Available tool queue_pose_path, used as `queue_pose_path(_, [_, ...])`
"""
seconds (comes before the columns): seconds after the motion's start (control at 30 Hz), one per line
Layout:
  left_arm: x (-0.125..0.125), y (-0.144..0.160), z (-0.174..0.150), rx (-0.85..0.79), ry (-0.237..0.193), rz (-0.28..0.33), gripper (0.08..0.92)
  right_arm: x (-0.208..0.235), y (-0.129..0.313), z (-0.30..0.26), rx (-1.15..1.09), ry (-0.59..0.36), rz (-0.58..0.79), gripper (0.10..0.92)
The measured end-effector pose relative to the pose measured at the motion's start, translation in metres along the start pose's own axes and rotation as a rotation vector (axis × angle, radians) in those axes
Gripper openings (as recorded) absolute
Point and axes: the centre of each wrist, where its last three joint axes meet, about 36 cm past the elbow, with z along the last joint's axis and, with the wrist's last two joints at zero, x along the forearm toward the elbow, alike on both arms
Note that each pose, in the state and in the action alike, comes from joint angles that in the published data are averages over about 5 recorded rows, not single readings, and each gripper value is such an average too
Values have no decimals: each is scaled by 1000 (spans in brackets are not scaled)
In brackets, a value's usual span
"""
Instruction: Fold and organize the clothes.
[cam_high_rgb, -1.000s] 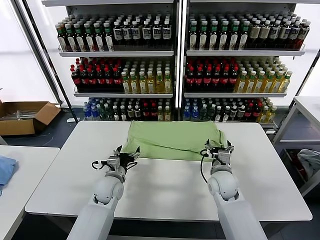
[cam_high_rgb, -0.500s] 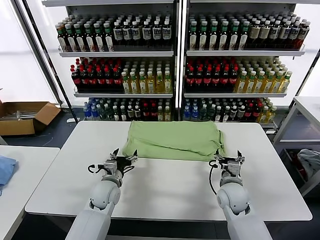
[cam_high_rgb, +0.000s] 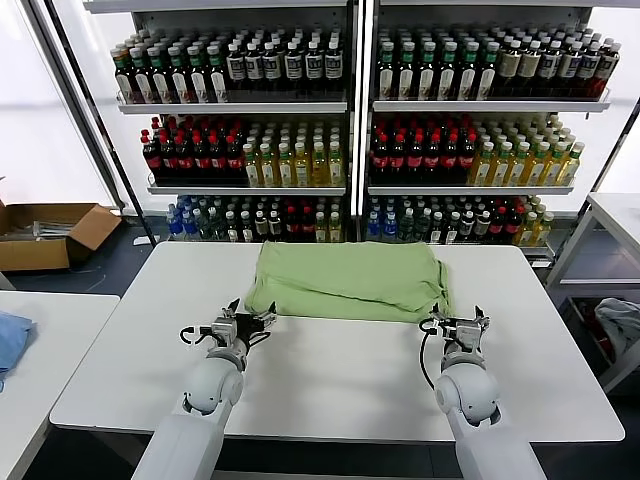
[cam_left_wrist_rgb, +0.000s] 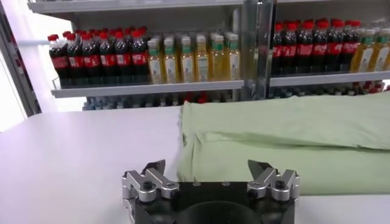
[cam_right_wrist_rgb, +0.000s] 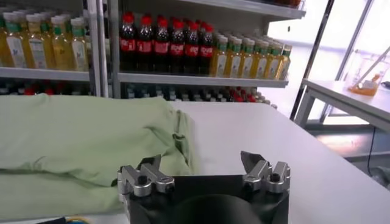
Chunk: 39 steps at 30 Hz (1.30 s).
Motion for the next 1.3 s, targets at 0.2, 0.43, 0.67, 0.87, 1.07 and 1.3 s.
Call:
queue_pose_path(0.2, [-7, 2, 0, -2, 11, -8, 821, -9, 4, 5, -12, 37, -5, 727])
queue_pose_path(0.43, [-11, 2, 3, -15, 35, -13, 690, -13, 8, 14, -10, 66, -13, 529])
queue_pose_path(0.67, [-12, 1, 7, -25, 57, -8, 482, -13, 6, 20, -2, 76, -19, 330])
queue_pose_path(0.87, [-13, 3, 11, -26, 67, -10, 318, -9, 5, 23, 4, 81, -27, 158])
queue_pose_path(1.07, [-13, 5, 11, -26, 66, -11, 141, -3, 5, 26, 4, 81, -36, 112])
queue_pose_path(1.3, [-7, 8, 15, -33, 53, -15, 85, 8, 1, 28, 4, 70, -38, 112])
